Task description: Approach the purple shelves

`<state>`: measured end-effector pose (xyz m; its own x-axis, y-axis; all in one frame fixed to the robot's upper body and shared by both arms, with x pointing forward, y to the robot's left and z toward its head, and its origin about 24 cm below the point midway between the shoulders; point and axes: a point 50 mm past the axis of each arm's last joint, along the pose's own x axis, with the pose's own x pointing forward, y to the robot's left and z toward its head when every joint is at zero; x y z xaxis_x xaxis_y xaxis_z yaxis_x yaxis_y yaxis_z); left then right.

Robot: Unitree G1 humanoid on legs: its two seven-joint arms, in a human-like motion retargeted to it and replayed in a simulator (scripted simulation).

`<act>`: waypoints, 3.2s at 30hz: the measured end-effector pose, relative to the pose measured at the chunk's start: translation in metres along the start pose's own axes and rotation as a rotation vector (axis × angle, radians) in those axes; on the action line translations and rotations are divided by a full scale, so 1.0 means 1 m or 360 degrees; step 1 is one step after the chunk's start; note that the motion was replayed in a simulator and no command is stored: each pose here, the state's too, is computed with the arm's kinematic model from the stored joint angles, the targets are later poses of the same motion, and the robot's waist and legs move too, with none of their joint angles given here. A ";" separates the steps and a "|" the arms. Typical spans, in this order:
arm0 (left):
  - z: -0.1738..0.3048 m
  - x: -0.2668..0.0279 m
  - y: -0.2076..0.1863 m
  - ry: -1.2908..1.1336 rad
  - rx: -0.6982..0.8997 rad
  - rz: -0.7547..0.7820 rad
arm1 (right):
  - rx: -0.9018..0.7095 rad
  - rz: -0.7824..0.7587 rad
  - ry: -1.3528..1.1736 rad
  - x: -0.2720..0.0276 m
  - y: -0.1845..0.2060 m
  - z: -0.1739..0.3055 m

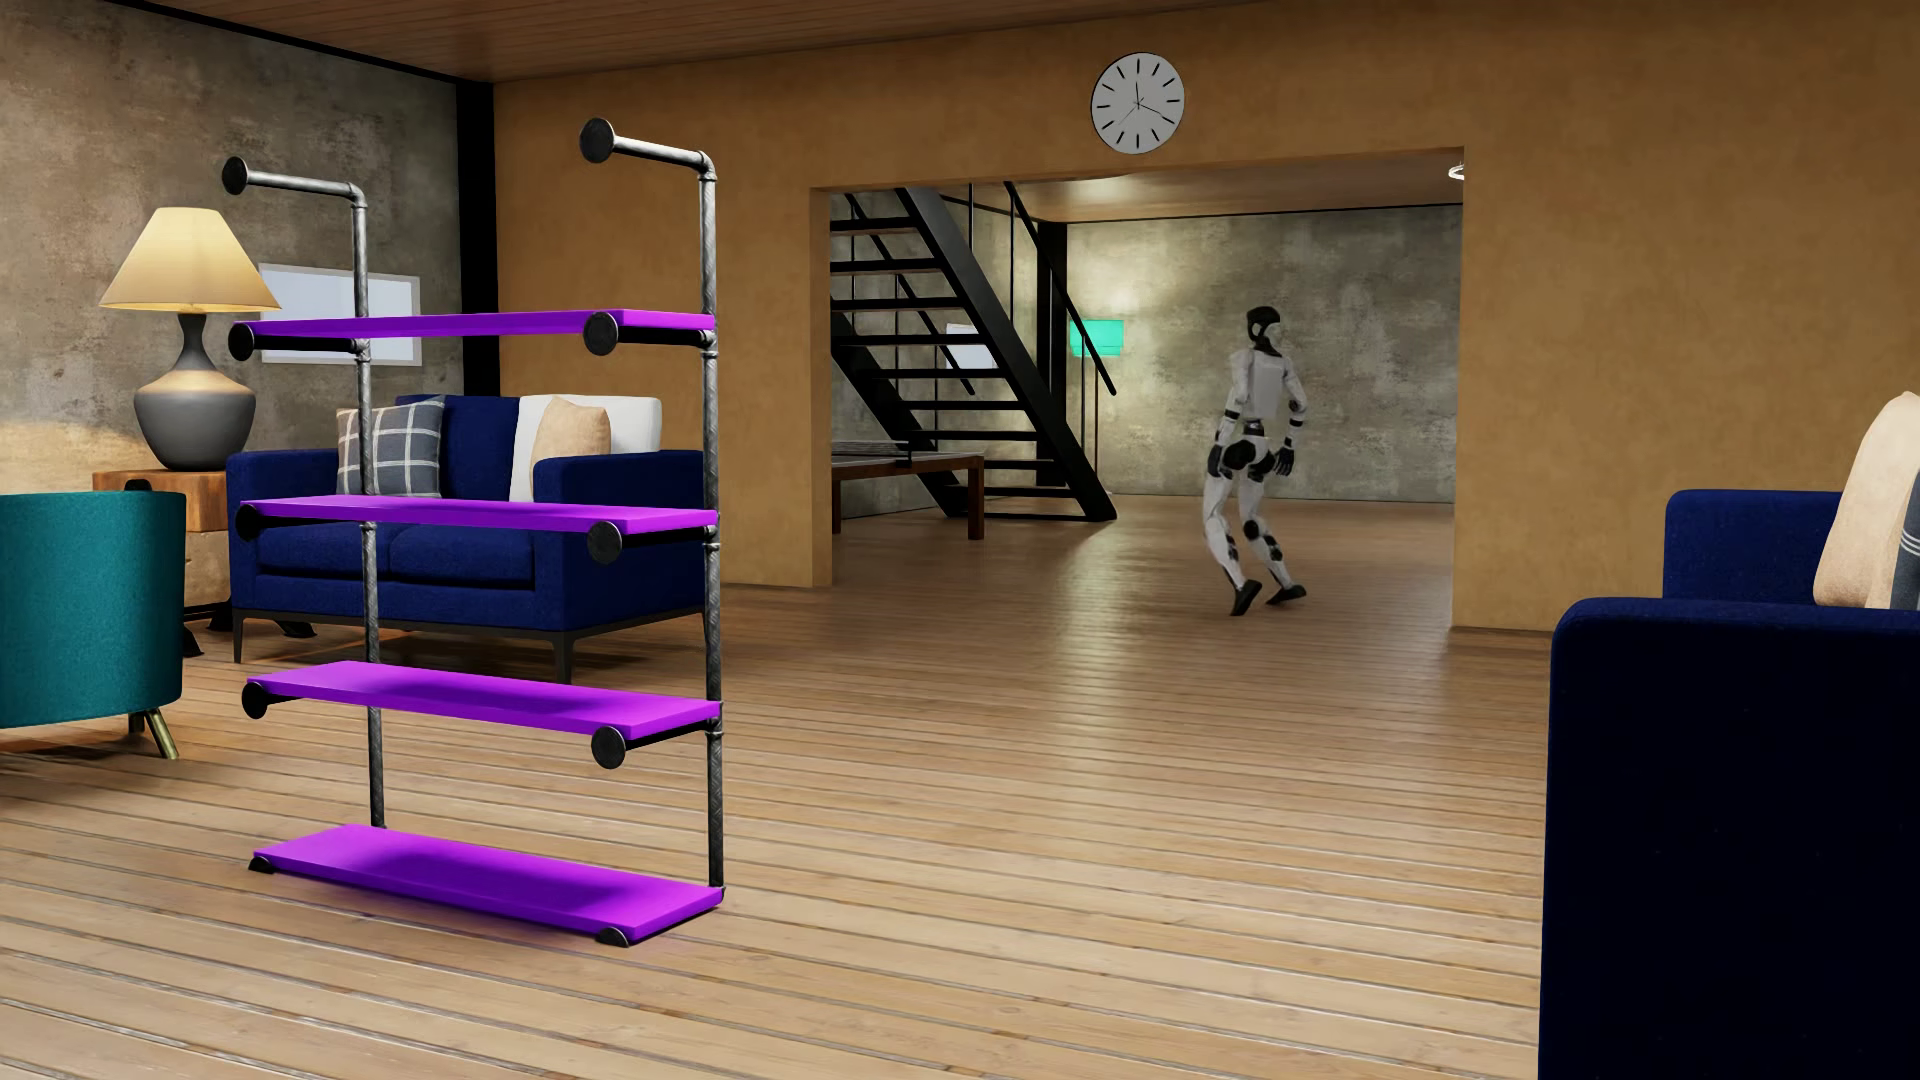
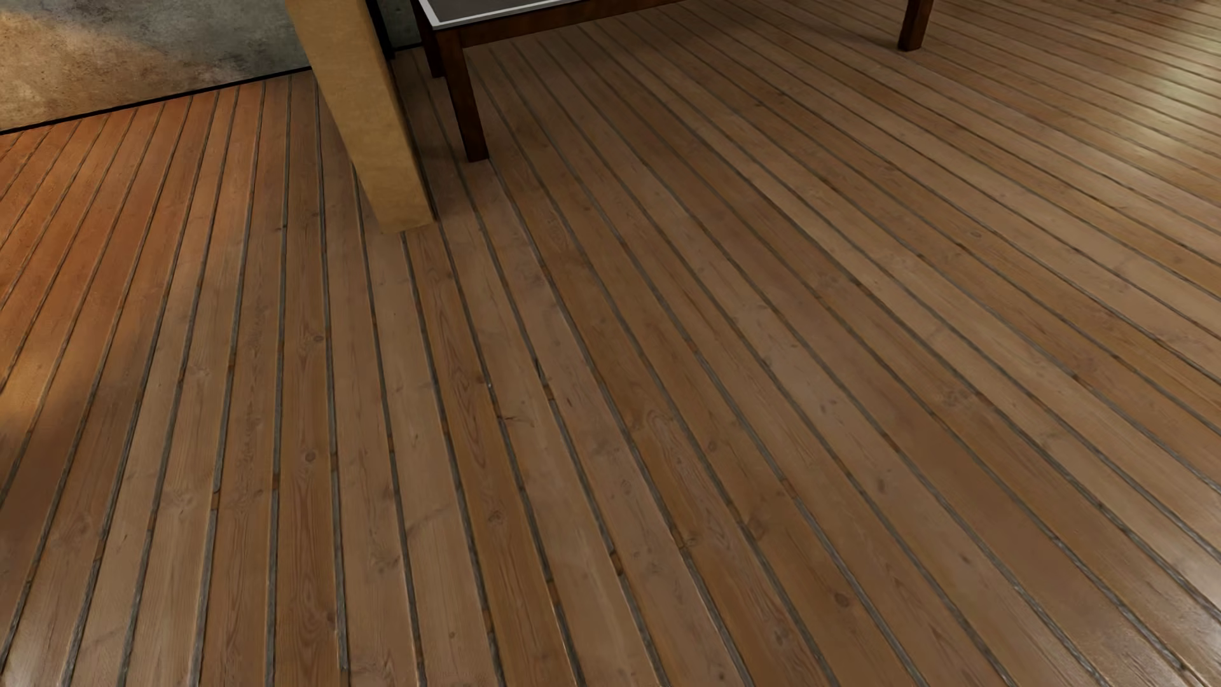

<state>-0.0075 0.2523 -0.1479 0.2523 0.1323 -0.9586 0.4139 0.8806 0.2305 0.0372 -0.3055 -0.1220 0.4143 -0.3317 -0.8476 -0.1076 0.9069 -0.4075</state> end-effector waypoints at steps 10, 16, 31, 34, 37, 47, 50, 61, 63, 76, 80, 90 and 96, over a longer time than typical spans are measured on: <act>0.029 0.005 0.006 -0.0149 -0.0052 0.0038 | -0.0128 0.0132 -0.0116 0.002 0.021 0.020; 0.006 0.000 -0.031 -0.0039 0.0014 -0.0133 | -0.0217 0.0200 -0.0477 0.004 0.032 0.084; 0.039 0.010 -0.010 -0.0171 -0.0020 -0.0037 | -0.0197 0.0375 0.0068 -0.014 0.070 -0.021; 0.097 0.007 0.028 -0.0495 -0.0022 0.0120 | -0.0297 0.0488 0.0250 -0.032 0.083 -0.059; 0.152 -0.007 0.056 -0.0809 0.0012 0.0234 | -0.0362 0.0518 0.0389 -0.043 0.081 -0.084; 0.104 0.012 -0.009 -0.0489 0.0343 -0.0110 | -0.0440 0.0500 0.0334 -0.019 0.081 -0.058; 0.033 0.006 -0.044 -0.0163 0.0239 -0.0249 | -0.0246 0.0440 -0.0123 -0.005 0.084 0.018; -0.064 -0.026 -0.076 0.0301 0.0405 -0.0465 | -0.0103 0.0219 -0.0542 0.007 0.045 0.104; -0.022 -0.008 -0.061 0.0101 0.0348 -0.0365 | -0.0217 0.0382 -0.0252 0.005 0.075 0.050; 0.162 -0.015 0.055 -0.0907 -0.0041 0.0245 | -0.0430 0.0500 0.0839 -0.076 0.066 -0.149; 0.070 0.012 -0.019 -0.0319 0.0112 -0.0107 | -0.0257 0.0492 0.0202 -0.024 0.091 -0.045; -0.093 -0.043 -0.087 0.0455 0.0391 -0.0525 | 0.0012 0.0167 -0.0788 -0.010 0.037 0.131; 0.029 0.007 -0.040 -0.0124 0.0304 -0.0249 | -0.0344 0.0530 0.0082 -0.010 0.098 -0.014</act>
<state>0.0029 0.2044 -0.1593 0.2358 -0.0407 -0.9709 0.6089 0.7848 0.1150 0.0099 -0.2168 -0.1587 0.2793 -0.0467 -0.9591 -0.4181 0.8932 -0.1652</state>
